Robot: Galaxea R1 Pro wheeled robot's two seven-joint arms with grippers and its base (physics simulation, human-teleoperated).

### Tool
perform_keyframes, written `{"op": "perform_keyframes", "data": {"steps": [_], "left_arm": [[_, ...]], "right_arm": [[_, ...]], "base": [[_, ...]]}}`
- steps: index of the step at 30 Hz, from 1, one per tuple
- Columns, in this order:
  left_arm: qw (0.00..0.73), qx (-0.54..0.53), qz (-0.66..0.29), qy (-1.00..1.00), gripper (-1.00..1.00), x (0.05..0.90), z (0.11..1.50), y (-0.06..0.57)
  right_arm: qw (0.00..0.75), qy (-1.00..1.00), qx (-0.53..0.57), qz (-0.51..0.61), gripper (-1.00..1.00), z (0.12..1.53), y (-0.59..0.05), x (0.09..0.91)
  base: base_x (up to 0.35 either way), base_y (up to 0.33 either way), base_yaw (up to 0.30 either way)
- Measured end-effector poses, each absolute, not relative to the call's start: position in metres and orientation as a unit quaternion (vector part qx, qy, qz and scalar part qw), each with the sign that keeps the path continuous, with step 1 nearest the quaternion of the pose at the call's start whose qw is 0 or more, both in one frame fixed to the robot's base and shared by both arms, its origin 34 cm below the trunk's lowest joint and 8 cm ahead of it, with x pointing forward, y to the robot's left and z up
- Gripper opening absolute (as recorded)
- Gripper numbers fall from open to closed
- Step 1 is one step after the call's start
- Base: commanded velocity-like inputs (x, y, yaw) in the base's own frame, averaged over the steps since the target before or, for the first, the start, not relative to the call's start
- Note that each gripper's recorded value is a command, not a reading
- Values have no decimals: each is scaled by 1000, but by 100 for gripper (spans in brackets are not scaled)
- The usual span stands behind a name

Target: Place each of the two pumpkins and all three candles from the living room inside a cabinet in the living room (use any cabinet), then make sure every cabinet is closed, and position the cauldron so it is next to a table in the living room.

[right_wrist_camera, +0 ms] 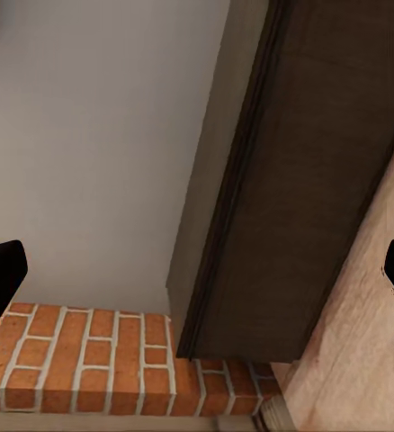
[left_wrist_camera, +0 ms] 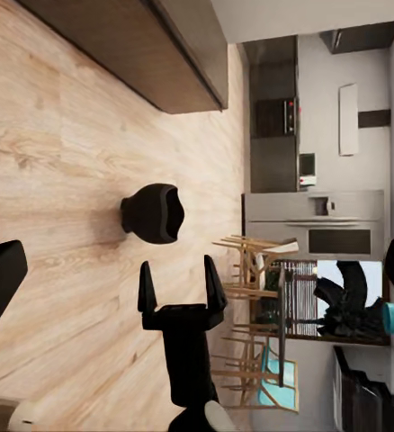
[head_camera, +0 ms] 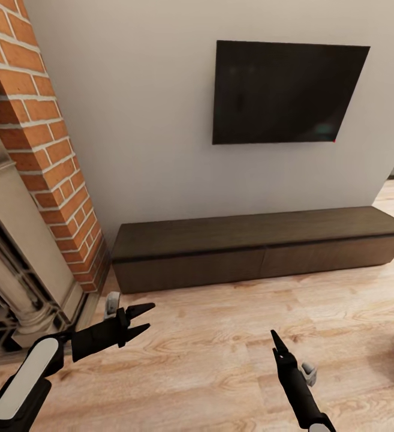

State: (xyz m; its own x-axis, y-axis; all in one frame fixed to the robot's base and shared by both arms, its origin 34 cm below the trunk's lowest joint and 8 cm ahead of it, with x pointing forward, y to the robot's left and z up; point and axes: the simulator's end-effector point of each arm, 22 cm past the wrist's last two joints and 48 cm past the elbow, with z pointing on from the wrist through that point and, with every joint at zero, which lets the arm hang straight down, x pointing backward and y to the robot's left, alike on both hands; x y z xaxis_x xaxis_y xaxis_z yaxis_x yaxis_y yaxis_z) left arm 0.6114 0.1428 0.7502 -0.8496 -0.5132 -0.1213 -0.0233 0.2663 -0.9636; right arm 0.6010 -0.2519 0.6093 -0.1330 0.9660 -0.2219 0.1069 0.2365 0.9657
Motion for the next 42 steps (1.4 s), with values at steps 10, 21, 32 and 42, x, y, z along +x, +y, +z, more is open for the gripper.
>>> {"op": "perform_keyframes", "data": {"steps": [10,21,32,42], "left_arm": [[195,-170,-601,756,100,602,737,131],[188,-165,-607,754,100,595,716,123],[188,-164,-608,754,100,590,695,122],[188,-164,-608,754,100,587,674,122]], "right_arm": [[490,613,442,434,100,588,-253,598],[489,610,440,442,100,561,-250,597],[473,585,415,511,100,550,-229,592],[474,584,413,514,100,530,-229,588]], "base": [[0,0,0],[0,0,0],[0,0,0],[0,0,0]]}}
